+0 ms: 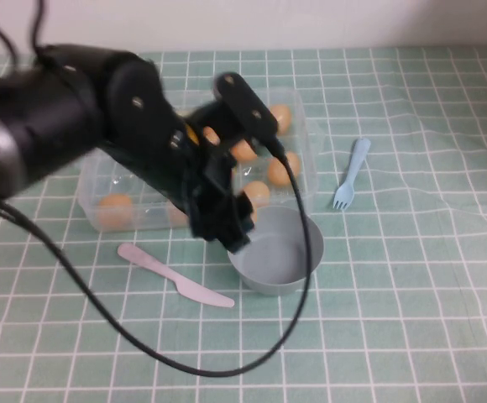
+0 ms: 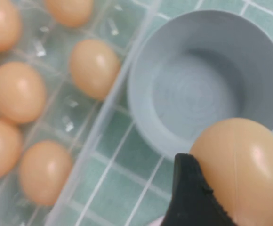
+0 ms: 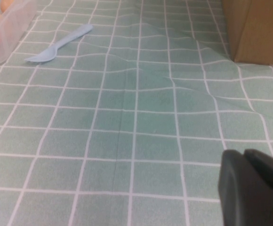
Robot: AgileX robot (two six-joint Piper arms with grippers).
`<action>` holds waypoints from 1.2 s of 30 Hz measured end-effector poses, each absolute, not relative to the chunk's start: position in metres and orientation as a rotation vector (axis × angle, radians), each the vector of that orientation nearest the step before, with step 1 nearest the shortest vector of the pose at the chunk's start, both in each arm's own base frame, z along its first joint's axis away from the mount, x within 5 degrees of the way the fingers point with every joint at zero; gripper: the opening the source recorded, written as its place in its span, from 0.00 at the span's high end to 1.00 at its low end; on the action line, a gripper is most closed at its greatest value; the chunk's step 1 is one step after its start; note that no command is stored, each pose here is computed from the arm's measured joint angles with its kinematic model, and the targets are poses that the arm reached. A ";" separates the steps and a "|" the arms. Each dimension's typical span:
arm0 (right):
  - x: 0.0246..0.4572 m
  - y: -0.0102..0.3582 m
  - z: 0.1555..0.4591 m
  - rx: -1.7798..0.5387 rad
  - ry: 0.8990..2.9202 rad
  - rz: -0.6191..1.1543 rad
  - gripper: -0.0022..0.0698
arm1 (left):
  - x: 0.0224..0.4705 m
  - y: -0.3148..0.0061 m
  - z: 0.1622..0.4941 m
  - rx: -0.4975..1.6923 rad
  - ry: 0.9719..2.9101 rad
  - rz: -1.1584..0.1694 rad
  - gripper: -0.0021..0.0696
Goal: Take an egg out of the egg box
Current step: Place the egg in the bowl
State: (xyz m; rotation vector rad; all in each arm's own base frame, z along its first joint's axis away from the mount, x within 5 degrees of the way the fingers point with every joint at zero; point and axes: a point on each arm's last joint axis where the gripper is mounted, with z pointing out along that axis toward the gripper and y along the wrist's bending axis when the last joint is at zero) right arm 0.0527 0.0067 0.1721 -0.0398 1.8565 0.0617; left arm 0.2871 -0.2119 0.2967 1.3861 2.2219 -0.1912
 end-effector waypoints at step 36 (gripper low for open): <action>0.053 0.007 0.172 -0.040 1.857 0.062 0.99 | 0.325 -0.269 0.207 1.484 2.249 -0.085 0.49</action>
